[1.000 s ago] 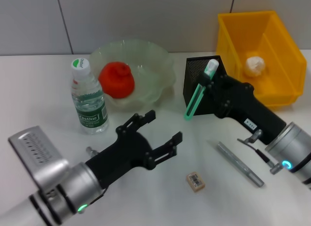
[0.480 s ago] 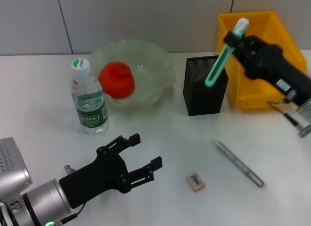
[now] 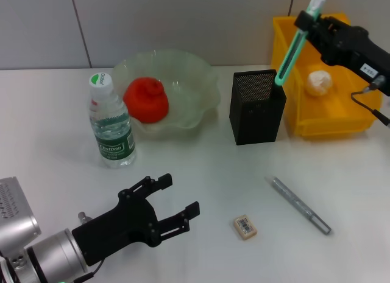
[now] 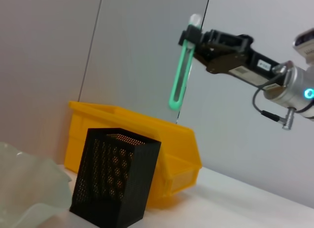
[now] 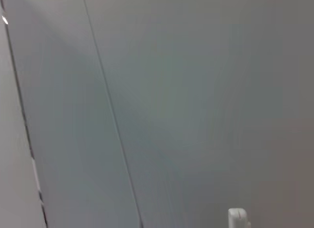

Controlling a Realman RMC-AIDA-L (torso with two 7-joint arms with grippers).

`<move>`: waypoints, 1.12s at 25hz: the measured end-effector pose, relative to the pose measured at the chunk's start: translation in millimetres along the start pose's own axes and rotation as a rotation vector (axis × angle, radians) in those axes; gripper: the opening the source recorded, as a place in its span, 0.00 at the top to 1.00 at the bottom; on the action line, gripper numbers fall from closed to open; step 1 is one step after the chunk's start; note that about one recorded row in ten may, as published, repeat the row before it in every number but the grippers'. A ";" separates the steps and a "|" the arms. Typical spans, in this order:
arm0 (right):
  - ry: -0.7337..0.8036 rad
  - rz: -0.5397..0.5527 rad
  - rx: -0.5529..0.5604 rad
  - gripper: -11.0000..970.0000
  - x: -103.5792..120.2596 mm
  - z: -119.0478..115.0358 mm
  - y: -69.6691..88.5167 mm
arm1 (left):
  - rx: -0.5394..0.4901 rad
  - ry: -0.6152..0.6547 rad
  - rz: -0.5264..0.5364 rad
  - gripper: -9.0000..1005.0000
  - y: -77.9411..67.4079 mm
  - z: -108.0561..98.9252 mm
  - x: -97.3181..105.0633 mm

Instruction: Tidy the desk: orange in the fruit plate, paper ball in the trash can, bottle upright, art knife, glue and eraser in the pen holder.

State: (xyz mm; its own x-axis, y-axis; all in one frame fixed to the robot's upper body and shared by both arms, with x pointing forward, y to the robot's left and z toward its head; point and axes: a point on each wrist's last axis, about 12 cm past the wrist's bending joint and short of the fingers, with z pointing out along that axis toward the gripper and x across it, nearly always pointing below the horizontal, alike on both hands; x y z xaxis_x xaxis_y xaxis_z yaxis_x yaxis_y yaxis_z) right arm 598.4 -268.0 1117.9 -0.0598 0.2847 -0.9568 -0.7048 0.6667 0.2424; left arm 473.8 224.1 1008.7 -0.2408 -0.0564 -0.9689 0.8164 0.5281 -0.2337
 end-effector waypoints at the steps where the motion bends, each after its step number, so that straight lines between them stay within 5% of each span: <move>1: 0.021 -0.003 0.009 0.83 1.0 2.8 -1.3 | 0.000 0.000 0.000 0.14 0.0 0.0 0.0; 28: 0.261 -0.102 0.114 0.82 24.1 49.6 -6.4 | -0.031 0.000 -0.032 0.14 0.8 -5.6 3.4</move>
State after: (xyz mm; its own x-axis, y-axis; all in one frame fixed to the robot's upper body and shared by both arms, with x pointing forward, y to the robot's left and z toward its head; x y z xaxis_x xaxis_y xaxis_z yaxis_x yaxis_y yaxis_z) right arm 636.6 -231.2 1101.2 -0.1822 0.0354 -0.9826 -0.6336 0.7599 0.1449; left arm 470.7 229.1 1005.7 -0.2664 -0.0741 -0.9610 0.7914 0.5524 -0.2620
